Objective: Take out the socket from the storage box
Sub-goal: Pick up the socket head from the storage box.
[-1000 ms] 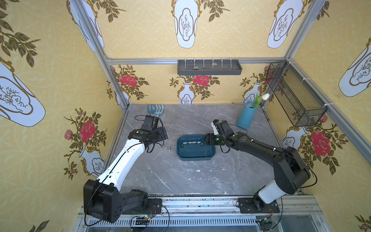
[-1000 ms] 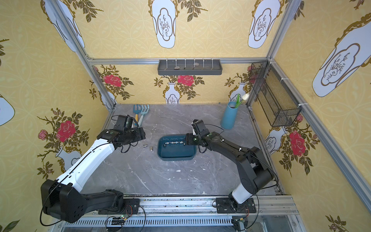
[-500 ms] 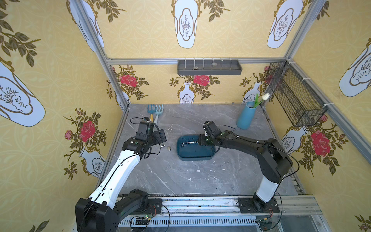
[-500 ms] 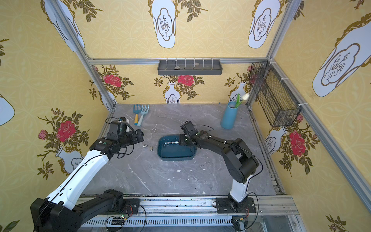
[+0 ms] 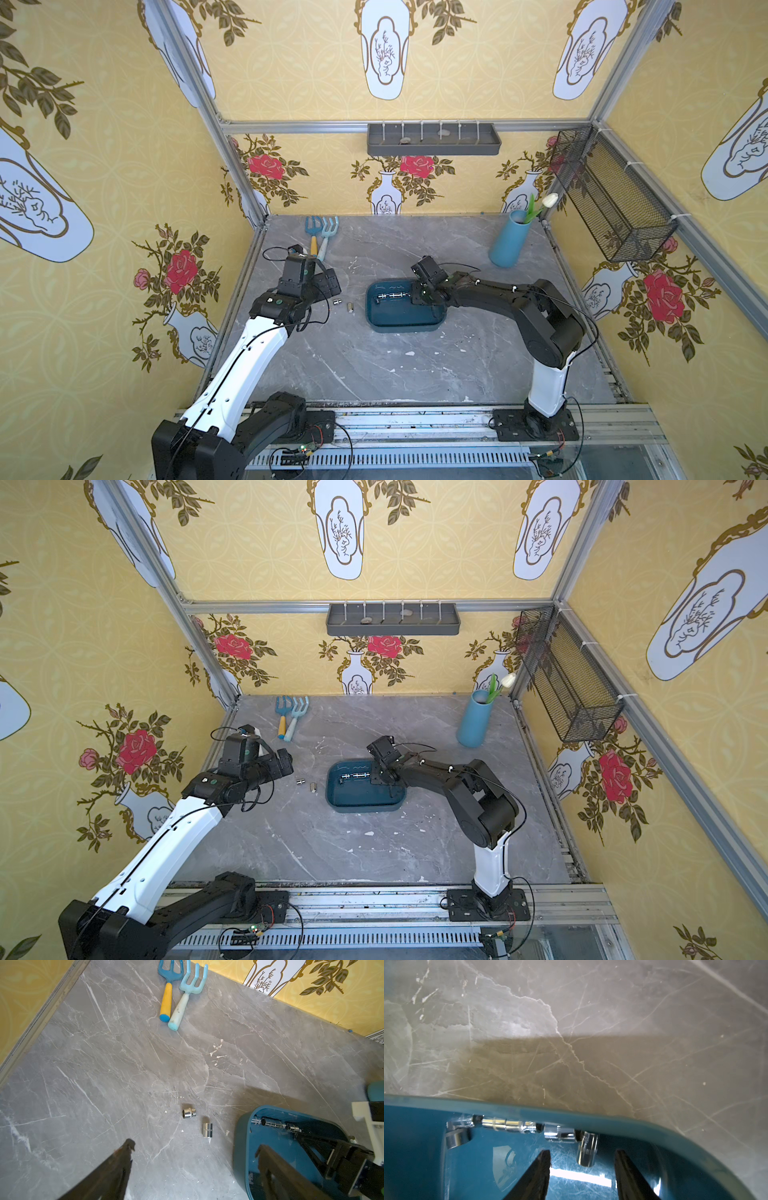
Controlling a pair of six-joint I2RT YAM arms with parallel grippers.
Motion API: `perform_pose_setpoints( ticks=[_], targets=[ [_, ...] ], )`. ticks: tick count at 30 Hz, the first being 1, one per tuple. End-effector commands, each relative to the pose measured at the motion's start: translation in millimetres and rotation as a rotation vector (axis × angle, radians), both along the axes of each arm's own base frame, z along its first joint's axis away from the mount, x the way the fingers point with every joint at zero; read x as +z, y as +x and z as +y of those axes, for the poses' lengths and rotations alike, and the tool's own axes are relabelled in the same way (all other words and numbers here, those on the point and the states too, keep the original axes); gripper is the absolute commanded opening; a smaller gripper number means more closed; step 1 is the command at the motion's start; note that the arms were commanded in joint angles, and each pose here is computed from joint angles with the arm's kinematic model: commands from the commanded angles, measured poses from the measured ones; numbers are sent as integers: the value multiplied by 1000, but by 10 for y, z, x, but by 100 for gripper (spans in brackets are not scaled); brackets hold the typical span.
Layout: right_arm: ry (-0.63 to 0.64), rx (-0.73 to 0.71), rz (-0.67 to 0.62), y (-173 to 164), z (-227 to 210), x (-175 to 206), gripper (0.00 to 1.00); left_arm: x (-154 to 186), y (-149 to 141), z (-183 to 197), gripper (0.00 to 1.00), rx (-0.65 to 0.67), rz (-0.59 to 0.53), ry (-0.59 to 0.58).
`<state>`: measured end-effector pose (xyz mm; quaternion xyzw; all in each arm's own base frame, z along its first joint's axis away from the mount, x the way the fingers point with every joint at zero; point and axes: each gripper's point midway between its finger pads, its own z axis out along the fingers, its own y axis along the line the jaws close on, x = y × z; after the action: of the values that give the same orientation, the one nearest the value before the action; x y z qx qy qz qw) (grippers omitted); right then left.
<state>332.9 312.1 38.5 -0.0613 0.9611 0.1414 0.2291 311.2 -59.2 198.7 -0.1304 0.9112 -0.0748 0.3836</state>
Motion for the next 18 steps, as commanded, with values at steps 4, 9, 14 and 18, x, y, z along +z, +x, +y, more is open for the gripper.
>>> perform_pose_setpoints(
  ticks=[4, 9, 14, 18],
  targets=[
    [-19, -11, -7, 13, -13, -61, 51, -5, 44, -8, 98, 5, -15, -7],
    [-21, -7, -4, 4, -5, -93, 49, -5, 43, -16, 98, 2, -14, -10],
    [-33, 5, 1, 18, 9, -132, 47, 8, 51, -73, 98, -23, -18, -30],
    [-41, 8, -12, 52, 17, -119, 46, 22, 55, -114, 98, -41, -24, -45]
  ],
)
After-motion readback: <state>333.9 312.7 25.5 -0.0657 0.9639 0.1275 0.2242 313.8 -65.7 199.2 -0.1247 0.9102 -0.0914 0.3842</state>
